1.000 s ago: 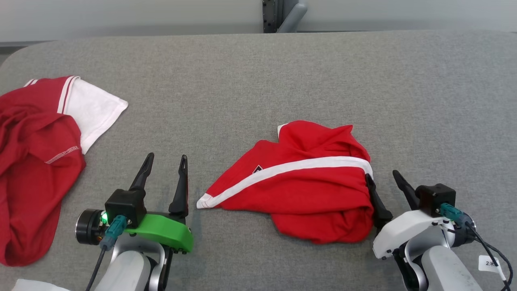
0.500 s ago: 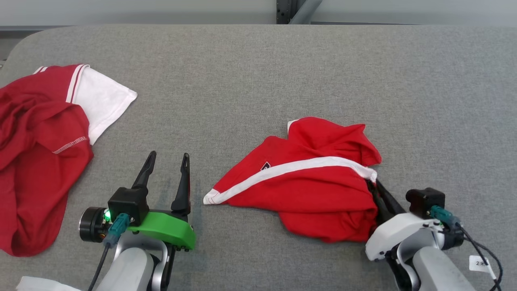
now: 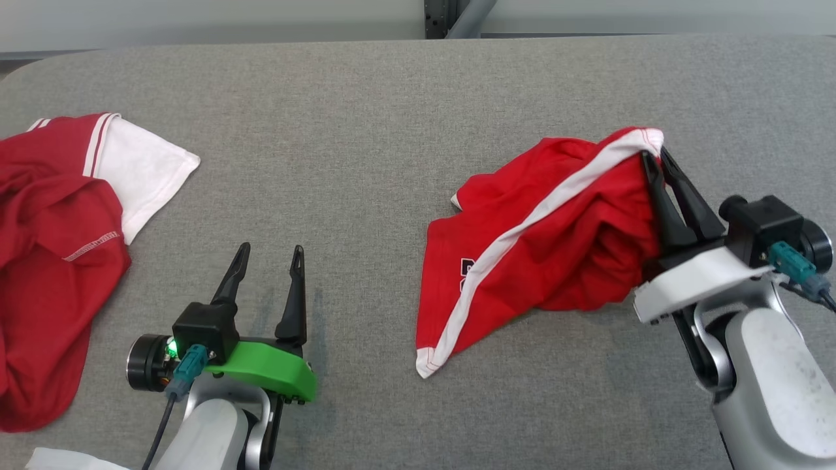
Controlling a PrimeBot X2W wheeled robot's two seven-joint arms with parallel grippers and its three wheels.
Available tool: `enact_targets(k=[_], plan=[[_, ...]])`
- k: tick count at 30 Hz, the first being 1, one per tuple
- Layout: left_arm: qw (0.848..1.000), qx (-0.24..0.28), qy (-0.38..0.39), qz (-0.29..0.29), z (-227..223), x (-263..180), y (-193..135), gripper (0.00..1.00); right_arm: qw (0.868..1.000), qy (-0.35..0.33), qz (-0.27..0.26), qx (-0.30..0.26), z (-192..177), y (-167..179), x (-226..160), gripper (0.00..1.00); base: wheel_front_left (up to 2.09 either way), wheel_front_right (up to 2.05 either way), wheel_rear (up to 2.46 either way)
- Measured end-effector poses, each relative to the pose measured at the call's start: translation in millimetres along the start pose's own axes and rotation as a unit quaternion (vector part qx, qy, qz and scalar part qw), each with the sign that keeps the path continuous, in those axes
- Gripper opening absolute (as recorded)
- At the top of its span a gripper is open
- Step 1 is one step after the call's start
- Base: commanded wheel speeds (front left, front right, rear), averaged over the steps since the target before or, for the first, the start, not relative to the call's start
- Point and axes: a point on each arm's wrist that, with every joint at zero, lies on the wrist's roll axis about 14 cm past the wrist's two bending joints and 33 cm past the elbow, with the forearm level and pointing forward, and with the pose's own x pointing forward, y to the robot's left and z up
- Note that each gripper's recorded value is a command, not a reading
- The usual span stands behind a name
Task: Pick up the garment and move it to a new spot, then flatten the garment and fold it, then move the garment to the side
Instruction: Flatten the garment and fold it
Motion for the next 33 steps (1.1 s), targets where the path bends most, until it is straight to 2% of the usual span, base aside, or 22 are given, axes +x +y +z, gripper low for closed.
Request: enact_targets(k=[2, 6, 10, 14, 15, 16, 23, 33], plan=[[1.000, -0.001, 0.001, -0.002, -1.5, 1.2, -1.9, 1.00, 1.000, 0.017, -0.008, 0.001, -6.7, -4.3, -7.9, 0.00, 0.00, 0.00, 0.00], [1.000, -0.005, 0.005, -0.008, -5.2, 3.8, -6.2, 1.00, 0.995, 0.091, -0.035, 0.020, -51.1, -12.9, -40.7, 0.00, 0.00, 0.00, 0.00], [1.000, -0.005, 0.010, -0.018, -9.1, 8.4, -11.6, 1.00, 0.983, 0.166, -0.071, 0.041, -97.2, -25.3, -76.1, 0.00, 0.00, 0.00, 0.00], [1.000, -0.003, 0.010, -0.027, -9.1, 12.6, -16.6, 1.00, 0.981, 0.168, -0.084, 0.049, -105.1, -30.3, -80.4, 0.00, 0.00, 0.00, 0.00], [1.000, -0.003, 0.009, -0.029, -8.8, 13.3, -17.6, 1.00, 0.981, 0.166, -0.084, 0.050, -104.6, -30.4, -78.9, 0.24, 0.00, 0.00, 0.00], [1.000, -0.003, 0.008, -0.030, -8.0, 13.8, -18.0, 1.00, 0.981, 0.165, -0.084, 0.050, -104.6, -30.3, -77.7, 1.00, 0.00, 0.00, 0.00], [0.999, 0.001, 0.001, -0.035, -1.6, 12.0, -21.1, 1.00, 0.984, 0.146, -0.088, 0.046, -96.1, -32.3, -77.4, 1.00, 0.00, 0.00, 0.00], [1.000, -0.004, -0.005, -0.018, 4.1, -1.4, -14.4, 1.00, 0.992, 0.074, -0.103, 0.027, -46.8, -37.9, -80.0, 1.00, 0.00, 0.00, 0.00]])
